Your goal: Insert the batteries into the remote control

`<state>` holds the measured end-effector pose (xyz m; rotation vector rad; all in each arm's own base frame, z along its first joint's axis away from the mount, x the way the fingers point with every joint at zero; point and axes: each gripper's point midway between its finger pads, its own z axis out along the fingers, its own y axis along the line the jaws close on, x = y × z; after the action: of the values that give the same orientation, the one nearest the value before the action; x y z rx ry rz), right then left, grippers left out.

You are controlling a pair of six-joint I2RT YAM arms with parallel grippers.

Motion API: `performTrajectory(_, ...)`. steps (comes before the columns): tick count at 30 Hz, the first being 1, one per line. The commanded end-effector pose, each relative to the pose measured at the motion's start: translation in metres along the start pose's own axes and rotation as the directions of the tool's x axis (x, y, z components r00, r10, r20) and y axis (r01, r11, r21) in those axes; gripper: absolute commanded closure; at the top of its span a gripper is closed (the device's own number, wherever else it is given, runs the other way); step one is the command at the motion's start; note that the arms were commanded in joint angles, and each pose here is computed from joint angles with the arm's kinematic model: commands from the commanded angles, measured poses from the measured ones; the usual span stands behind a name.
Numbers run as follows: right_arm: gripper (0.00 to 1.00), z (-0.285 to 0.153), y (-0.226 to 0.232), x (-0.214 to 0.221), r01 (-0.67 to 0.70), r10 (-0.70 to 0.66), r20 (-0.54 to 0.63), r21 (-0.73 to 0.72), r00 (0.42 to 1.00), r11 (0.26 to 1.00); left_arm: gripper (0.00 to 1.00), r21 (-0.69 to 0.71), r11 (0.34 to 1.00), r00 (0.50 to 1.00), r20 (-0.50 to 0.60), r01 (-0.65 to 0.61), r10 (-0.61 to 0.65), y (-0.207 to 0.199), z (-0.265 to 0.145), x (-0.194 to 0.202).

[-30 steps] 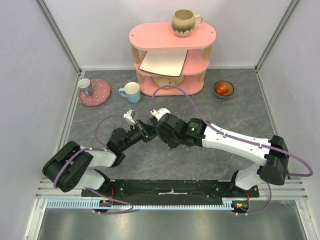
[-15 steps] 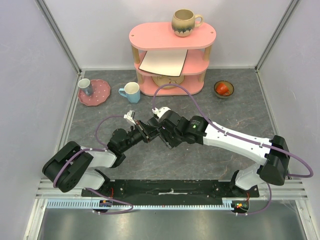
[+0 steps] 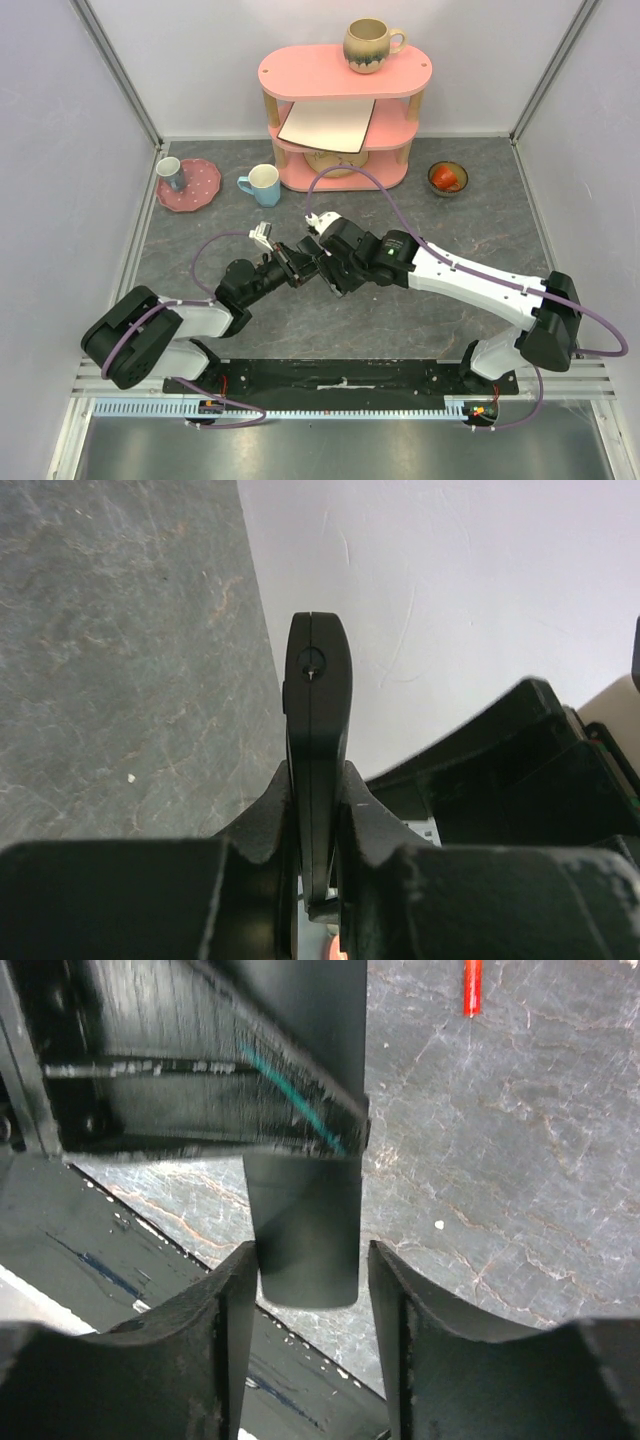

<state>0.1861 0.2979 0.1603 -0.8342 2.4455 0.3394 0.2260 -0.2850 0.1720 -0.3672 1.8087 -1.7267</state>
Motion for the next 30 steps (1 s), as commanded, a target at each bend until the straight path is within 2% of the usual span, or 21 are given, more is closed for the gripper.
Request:
performTrajectory(1, 0.44, -0.017, -0.010, -0.039, -0.049, 0.046, 0.158, 0.015, 0.986, 0.999, 0.98, 0.097, 0.994, 0.997, -0.054, -0.048, 0.054, -0.032, -0.002, 0.013)
performTrajectory(8, 0.40, -0.035, -0.009, -0.038, -0.061, 0.062, 0.176, -0.012, 0.982, 0.998, 0.98, 0.066, 0.993, 0.995, -0.020, -0.099, 0.101, -0.036, 0.007, 0.002)
performTrajectory(13, 0.33, -0.078, -0.024, -0.052, -0.095, 0.086, 0.286, 0.017, 0.954, 0.995, 0.98, -0.020, 0.989, 0.989, 0.004, -0.145, 0.145, -0.021, 0.008, -0.009)
performTrajectory(16, 0.27, -0.094, -0.049, -0.051, -0.142, 0.101, 0.351, 0.094, 0.931, 0.985, 0.98, -0.161, 0.967, 0.980, -0.001, -0.195, 0.197, 0.000, 0.008, -0.019)
performTrajectory(17, 0.27, -0.093, -0.058, -0.044, -0.156, 0.104, 0.352, 0.122, 0.930, 0.980, 0.98, -0.259, 0.945, 0.979, -0.015, -0.202, 0.205, 0.013, 0.008, -0.023)
performTrajectory(19, 0.27, -0.088, -0.073, -0.036, -0.198, 0.119, 0.360, 0.189, 0.925, 0.962, 0.98, -0.360, 0.891, 0.960, -0.056, -0.276, 0.275, 0.026, 0.004, -0.028)
performTrajectory(20, 0.27, -0.081, -0.078, -0.027, -0.208, 0.122, 0.356, 0.214, 0.926, 0.954, 0.98, -0.394, 0.868, 0.949, -0.035, -0.302, 0.314, 0.017, 0.010, -0.042)
performTrajectory(21, 0.27, -0.078, -0.083, -0.024, -0.224, 0.128, 0.364, 0.233, 0.923, 0.946, 0.98, -0.512, 0.791, 0.939, -0.115, -0.335, 0.323, 0.044, -0.006, -0.038)
performTrajectory(23, 0.27, -0.072, -0.098, -0.012, -0.276, 0.147, 0.400, 0.287, 0.905, 0.917, 0.98, -0.627, 0.688, 0.918, -0.120, -0.365, 0.378, 0.048, -0.011, -0.059)
performTrajectory(24, 0.27, -0.070, -0.102, -0.010, -0.295, 0.156, 0.418, 0.294, 0.895, 0.909, 0.98, -0.719, 0.580, 0.910, -0.186, -0.383, 0.371, 0.066, -0.033, -0.060)
performTrajectory(27, 0.27, -0.066, -0.109, -0.001, -0.365, 0.200, 0.483, 0.275, 0.853, 0.889, 0.98, -0.827, 0.380, 0.863, -0.226, -0.415, 0.451, 0.068, -0.050, -0.092)
performTrajectory(28, 0.26, -0.065, -0.109, 0.000, -0.373, 0.206, 0.492, 0.268, 0.846, 0.888, 0.98, -0.860, 0.275, 0.853, -0.286, -0.429, 0.436, 0.075, -0.070, -0.094)
performTrajectory(30, 0.26, -0.062, -0.108, 0.003, -0.380, 0.214, 0.508, 0.248, 0.834, 0.891, 0.98, -0.912, 0.135, 0.834, -0.284, -0.388, 0.473, 0.070, -0.079, -0.117)
